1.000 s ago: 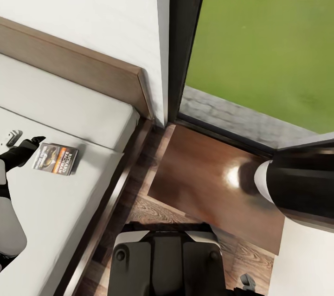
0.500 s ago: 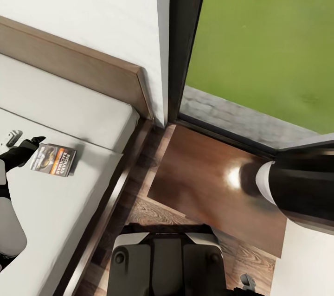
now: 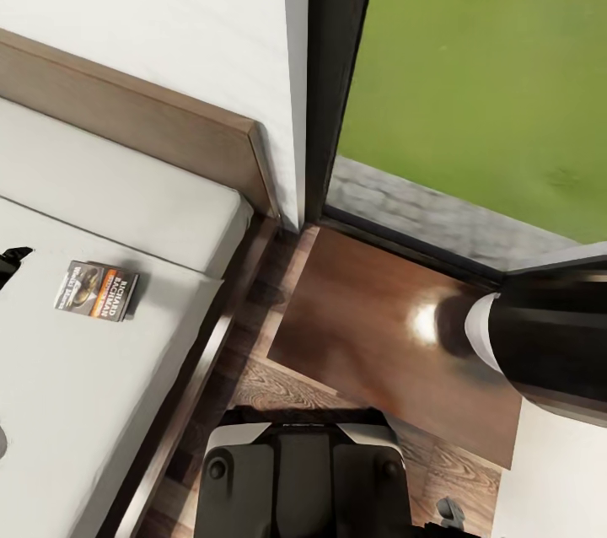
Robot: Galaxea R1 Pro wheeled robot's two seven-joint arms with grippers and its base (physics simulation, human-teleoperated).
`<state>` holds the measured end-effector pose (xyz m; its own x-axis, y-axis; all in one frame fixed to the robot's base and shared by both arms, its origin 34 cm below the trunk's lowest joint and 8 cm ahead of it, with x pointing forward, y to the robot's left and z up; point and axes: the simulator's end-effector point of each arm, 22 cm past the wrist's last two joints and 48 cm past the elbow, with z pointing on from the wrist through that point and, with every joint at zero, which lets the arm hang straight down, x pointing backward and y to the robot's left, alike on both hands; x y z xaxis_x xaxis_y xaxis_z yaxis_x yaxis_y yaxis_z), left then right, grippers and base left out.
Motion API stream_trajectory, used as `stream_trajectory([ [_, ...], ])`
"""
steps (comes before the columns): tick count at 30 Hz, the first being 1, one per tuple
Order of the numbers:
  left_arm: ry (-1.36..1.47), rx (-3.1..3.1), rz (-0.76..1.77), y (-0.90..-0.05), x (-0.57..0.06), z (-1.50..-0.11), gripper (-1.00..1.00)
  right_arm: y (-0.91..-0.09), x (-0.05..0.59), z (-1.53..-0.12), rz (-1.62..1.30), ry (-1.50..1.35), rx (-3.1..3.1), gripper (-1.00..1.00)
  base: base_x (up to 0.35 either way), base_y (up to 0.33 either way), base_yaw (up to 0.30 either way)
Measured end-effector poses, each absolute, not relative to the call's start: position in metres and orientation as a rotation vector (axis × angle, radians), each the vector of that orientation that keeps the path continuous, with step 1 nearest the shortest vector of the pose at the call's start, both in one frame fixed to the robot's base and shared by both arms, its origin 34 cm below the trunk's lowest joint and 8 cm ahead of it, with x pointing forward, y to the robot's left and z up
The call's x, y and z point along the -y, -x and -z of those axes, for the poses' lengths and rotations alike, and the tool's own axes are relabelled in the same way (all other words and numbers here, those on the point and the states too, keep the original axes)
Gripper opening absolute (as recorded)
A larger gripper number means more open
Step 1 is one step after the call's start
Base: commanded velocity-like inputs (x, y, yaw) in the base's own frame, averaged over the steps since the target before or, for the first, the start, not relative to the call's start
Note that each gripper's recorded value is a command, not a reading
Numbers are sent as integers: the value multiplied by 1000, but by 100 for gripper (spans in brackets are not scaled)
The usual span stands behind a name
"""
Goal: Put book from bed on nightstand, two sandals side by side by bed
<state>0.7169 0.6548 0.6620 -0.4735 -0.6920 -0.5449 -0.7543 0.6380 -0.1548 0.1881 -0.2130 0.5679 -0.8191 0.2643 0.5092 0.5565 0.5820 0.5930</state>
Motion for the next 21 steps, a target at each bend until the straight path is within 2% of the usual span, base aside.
stream_trajectory([
  [21, 1172, -2265, -146, -711, -663, -644, 100, -193, 213, -551, 1103, 664, 2449, 100, 0, 0, 0],
])
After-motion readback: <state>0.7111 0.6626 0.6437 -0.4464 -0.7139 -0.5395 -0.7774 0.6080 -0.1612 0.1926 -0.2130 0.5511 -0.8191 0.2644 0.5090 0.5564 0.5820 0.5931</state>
